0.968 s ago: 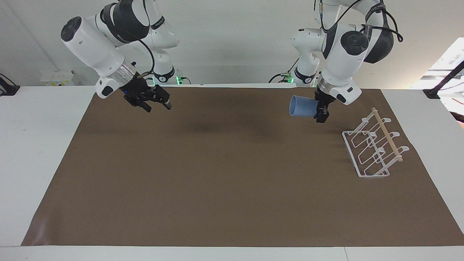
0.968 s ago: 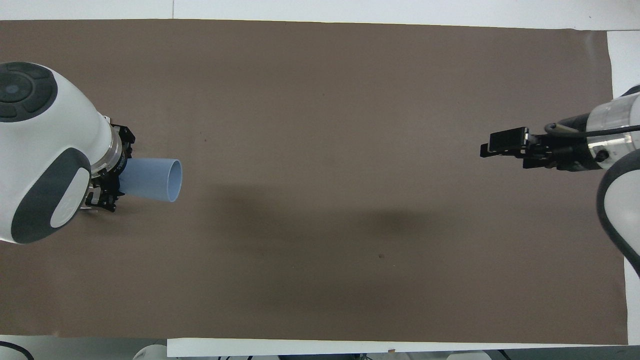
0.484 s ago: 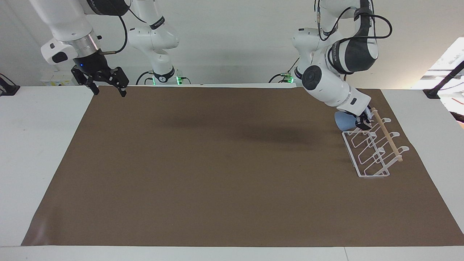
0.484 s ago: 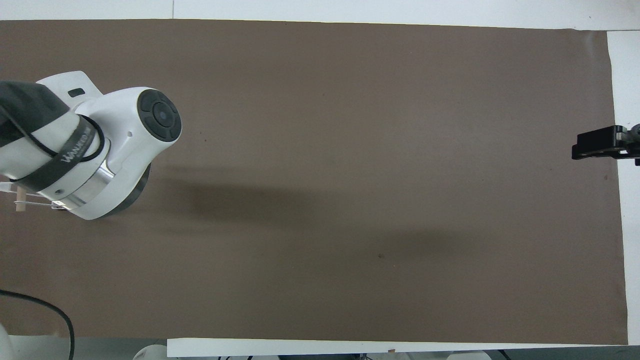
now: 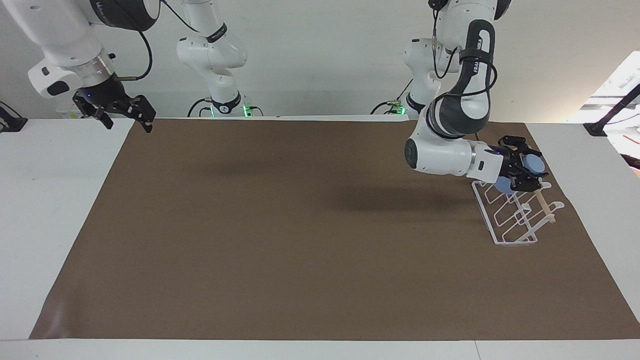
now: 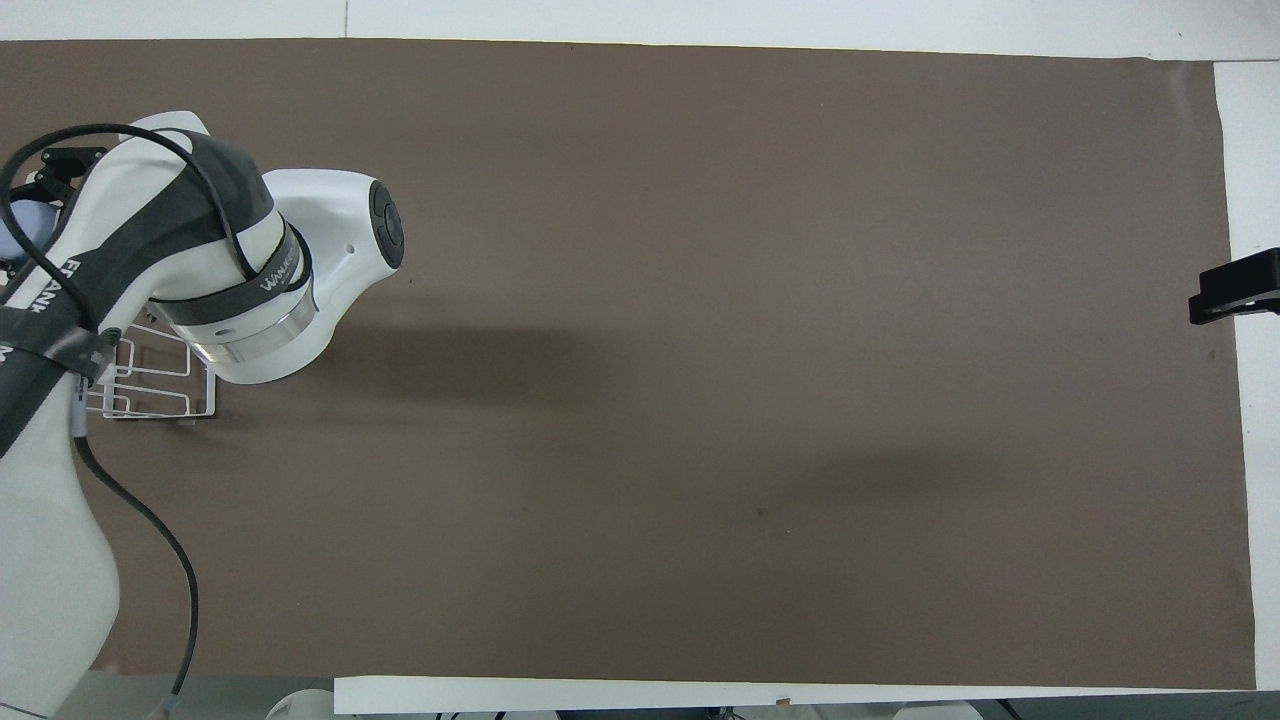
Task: Hang cup on cup holder
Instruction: 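Carry the cup with the left gripper onto the wire holder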
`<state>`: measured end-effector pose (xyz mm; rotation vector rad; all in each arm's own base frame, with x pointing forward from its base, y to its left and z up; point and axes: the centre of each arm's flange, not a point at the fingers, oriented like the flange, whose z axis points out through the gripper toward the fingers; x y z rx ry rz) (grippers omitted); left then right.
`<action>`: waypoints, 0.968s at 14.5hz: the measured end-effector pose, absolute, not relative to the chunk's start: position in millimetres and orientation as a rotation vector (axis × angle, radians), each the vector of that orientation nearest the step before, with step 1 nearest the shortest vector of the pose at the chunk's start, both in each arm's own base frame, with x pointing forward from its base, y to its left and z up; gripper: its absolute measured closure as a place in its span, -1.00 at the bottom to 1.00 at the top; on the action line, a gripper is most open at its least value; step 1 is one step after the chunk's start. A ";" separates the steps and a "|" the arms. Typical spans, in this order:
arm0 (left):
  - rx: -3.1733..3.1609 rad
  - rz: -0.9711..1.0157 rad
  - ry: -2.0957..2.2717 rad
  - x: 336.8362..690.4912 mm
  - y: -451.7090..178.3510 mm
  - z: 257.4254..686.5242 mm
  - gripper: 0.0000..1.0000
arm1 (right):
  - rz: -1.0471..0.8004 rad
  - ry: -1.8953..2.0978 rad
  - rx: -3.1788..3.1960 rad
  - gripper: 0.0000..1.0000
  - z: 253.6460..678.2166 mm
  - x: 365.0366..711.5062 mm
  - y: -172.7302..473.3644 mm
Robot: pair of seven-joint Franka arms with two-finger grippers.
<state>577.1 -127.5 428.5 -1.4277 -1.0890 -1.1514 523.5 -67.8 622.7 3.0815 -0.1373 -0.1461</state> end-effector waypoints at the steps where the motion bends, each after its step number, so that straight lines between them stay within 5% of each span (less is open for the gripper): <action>1: -1.413 -1.156 -1.086 579.8 -125.9 424.0 -0.21 | -0.160 -0.135 3.082 -0.99 622.2 522.5 -67.1; 14: -1.308 -1.222 -1.064 615.7 -94.8 402.9 -0.21 | -0.237 -0.032 3.098 -0.99 616.4 518.8 -33.8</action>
